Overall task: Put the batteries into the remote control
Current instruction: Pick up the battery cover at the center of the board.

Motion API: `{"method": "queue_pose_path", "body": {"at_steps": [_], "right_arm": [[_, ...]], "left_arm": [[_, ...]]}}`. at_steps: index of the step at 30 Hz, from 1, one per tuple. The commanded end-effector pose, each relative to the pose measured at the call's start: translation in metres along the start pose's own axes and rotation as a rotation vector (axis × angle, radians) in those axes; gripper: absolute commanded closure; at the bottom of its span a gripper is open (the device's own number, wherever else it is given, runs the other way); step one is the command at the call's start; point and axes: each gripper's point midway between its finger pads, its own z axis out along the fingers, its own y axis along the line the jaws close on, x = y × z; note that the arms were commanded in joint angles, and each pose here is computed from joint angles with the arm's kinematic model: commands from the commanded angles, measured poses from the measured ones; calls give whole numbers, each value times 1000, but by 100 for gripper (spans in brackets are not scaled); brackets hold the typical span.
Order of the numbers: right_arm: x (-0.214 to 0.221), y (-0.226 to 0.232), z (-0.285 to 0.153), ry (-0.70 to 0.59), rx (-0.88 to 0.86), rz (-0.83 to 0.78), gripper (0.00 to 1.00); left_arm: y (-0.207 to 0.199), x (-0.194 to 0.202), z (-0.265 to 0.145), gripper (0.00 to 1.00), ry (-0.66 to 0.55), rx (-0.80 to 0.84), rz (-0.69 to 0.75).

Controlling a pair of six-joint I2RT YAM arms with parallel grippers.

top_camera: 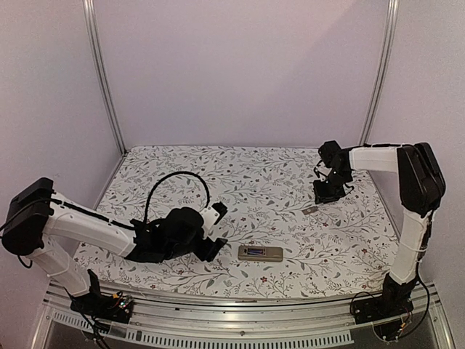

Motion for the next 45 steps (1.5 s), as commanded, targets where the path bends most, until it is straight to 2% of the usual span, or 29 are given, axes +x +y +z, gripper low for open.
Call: {"method": "queue_pose_path", "body": {"at_steps": [1, 7, 15, 19, 28, 40, 45], "right_arm": [[7, 9, 6, 29, -50, -11, 72], [11, 11, 17, 52, -60, -14, 78], [20, 16, 27, 83, -47, -40, 80], [26, 11, 32, 104, -16, -40, 85], [24, 12, 27, 97, -19, -38, 96], [12, 23, 8, 54, -33, -58, 100], [8, 43, -17, 15, -48, -99, 100]], "left_arm": [[4, -2, 4, 25, -3, -8, -1], [3, -4, 7, 25, 1, -9, 13], [4, 0, 7, 25, 10, -13, 11], [5, -1, 7, 25, 10, -17, 12], [6, 0, 7, 25, 13, -21, 14], [7, -3, 5, 25, 4, -21, 18], [-1, -24, -3, 25, -84, 32, 93]]}}
